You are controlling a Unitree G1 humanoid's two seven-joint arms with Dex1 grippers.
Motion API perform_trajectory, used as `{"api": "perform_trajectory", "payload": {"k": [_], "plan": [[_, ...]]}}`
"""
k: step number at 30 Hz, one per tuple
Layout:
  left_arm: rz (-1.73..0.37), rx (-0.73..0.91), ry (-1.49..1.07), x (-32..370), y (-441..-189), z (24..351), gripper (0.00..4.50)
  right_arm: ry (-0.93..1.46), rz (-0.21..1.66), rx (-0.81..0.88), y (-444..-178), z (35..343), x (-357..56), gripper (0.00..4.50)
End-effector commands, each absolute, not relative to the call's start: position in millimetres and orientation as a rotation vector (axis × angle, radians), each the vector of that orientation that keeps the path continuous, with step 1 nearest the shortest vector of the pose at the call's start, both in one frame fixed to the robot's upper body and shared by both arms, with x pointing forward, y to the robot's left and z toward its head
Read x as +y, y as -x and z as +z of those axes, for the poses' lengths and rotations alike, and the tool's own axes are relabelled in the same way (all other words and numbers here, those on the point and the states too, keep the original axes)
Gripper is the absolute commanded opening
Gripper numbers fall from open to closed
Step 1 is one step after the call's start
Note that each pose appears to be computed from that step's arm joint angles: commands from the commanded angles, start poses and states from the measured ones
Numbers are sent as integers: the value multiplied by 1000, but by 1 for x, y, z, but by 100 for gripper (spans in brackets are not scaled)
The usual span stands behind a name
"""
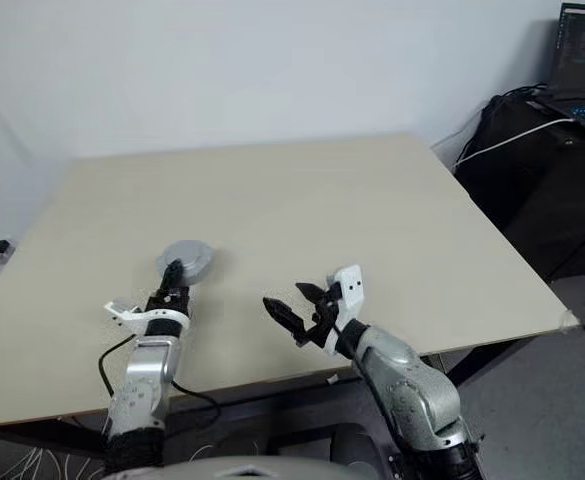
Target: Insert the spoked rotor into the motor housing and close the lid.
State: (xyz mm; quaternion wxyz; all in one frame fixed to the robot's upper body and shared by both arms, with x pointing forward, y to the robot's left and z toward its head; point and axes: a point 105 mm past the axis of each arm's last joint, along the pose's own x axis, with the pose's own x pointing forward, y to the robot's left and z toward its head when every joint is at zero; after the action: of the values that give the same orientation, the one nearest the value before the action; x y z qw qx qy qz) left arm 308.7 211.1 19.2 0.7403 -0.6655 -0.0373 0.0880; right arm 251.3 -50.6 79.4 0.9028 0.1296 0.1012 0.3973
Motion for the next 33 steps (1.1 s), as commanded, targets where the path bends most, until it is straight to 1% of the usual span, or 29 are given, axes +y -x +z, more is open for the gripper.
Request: {"api": "perform_trajectory", "payload": {"k": [1, 7, 14, 18, 22, 24, 26, 29, 30, 33], "plan": [[209, -133, 1482, 210, -329, 31, 209, -172, 821, 95, -256, 90, -47, 450], [263, -69, 1418, 218, -356, 25, 209, -134, 798, 73, -259, 85, -48, 450], [309, -34, 1388, 224, -383, 28, 209, -135, 788, 80, -259, 82, -48, 450], [374, 30, 1356, 224, -389, 21, 209, -132, 784, 87, -259, 81, -48, 450], [438, 115, 1320, 220, -384, 5, 209, -137, 779, 95, -260, 80, -48, 450], [473, 165, 1304, 218, -378, -6, 281, -138, 781, 100, -261, 79, -47, 450], [485, 187, 1299, 216, -374, -12, 334, -138, 786, 104, -261, 78, -46, 450], [502, 219, 1288, 213, -365, -20, 437, -138, 792, 110, -261, 78, -45, 450], [503, 231, 1284, 210, -362, -22, 447, -138, 793, 112, -261, 77, -44, 450], [509, 256, 1293, 204, -351, -26, 447, -137, 794, 117, -261, 76, -44, 450]]}}
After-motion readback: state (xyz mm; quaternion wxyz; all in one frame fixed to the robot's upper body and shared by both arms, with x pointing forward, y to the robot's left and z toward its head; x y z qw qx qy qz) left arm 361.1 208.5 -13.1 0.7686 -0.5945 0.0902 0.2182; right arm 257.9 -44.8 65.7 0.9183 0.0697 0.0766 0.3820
